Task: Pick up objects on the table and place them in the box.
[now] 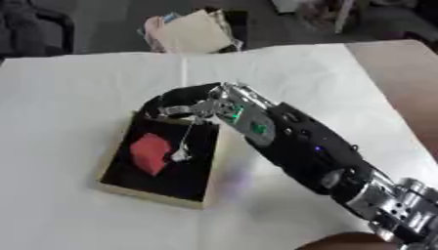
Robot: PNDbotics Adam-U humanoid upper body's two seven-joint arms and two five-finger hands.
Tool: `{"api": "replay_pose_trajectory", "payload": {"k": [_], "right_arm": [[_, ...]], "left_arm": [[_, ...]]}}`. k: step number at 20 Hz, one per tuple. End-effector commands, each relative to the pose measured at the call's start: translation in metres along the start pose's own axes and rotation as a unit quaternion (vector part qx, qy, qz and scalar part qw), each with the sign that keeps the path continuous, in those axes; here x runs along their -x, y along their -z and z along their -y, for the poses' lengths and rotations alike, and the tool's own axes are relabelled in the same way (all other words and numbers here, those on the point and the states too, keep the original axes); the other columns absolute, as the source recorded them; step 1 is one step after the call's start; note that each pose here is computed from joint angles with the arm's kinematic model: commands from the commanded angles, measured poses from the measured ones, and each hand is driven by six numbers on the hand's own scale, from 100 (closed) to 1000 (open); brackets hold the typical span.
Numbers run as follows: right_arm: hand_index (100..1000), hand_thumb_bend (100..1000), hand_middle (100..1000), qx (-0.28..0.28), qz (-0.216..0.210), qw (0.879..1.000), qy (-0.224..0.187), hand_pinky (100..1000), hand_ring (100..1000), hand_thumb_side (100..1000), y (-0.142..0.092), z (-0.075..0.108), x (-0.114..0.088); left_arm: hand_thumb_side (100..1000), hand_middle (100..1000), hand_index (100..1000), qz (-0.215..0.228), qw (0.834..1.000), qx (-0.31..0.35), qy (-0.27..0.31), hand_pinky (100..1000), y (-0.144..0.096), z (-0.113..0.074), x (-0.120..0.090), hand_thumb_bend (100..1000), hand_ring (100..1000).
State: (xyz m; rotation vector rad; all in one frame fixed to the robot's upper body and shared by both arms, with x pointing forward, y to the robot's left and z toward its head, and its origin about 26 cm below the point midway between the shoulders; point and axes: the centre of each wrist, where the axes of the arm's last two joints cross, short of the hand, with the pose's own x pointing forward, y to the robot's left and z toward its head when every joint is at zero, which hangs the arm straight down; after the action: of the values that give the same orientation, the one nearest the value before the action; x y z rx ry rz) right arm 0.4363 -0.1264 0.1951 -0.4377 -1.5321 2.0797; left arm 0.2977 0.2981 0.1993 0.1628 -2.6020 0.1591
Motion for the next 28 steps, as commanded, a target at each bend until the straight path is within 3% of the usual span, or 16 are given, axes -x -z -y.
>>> {"api": "replay_pose_trajectory", "payload": {"k": [1, 9, 17, 22, 28], "right_arm": [[1000, 553, 969, 0.016, -0.004, 0.999, -0.028, 852, 896, 322, -0.002, 0.008, 0.002], [1000, 576, 956, 0.059, -0.012, 0.997, -0.038, 831, 883, 347, -0.01, 0.013, 0.009], [997, 565, 917, 0.173, -0.043, 0.984, -0.02, 763, 852, 397, -0.048, 0.049, 0.017], [982, 528, 854, 0.271, -0.087, 0.959, 0.008, 667, 800, 439, -0.091, 0.079, 0.034], [928, 452, 764, 0.371, -0.16, 0.91, 0.092, 536, 720, 460, -0.133, 0.094, 0.07]], "left_arm": [[446, 638, 806, 0.014, 1.0, 0.005, -0.002, 798, 0.006, 0.001, -0.005, 250, 617], [446, 638, 806, 0.013, 1.0, 0.004, -0.001, 798, 0.005, 0.0, -0.005, 250, 617], [446, 638, 806, 0.011, 1.0, 0.003, 0.002, 798, 0.004, -0.001, -0.005, 250, 616], [447, 637, 806, 0.009, 1.0, 0.0, 0.005, 798, 0.003, -0.003, -0.005, 250, 616], [445, 637, 806, 0.007, 1.0, -0.006, 0.01, 797, 0.001, -0.005, -0.004, 249, 615]]}}
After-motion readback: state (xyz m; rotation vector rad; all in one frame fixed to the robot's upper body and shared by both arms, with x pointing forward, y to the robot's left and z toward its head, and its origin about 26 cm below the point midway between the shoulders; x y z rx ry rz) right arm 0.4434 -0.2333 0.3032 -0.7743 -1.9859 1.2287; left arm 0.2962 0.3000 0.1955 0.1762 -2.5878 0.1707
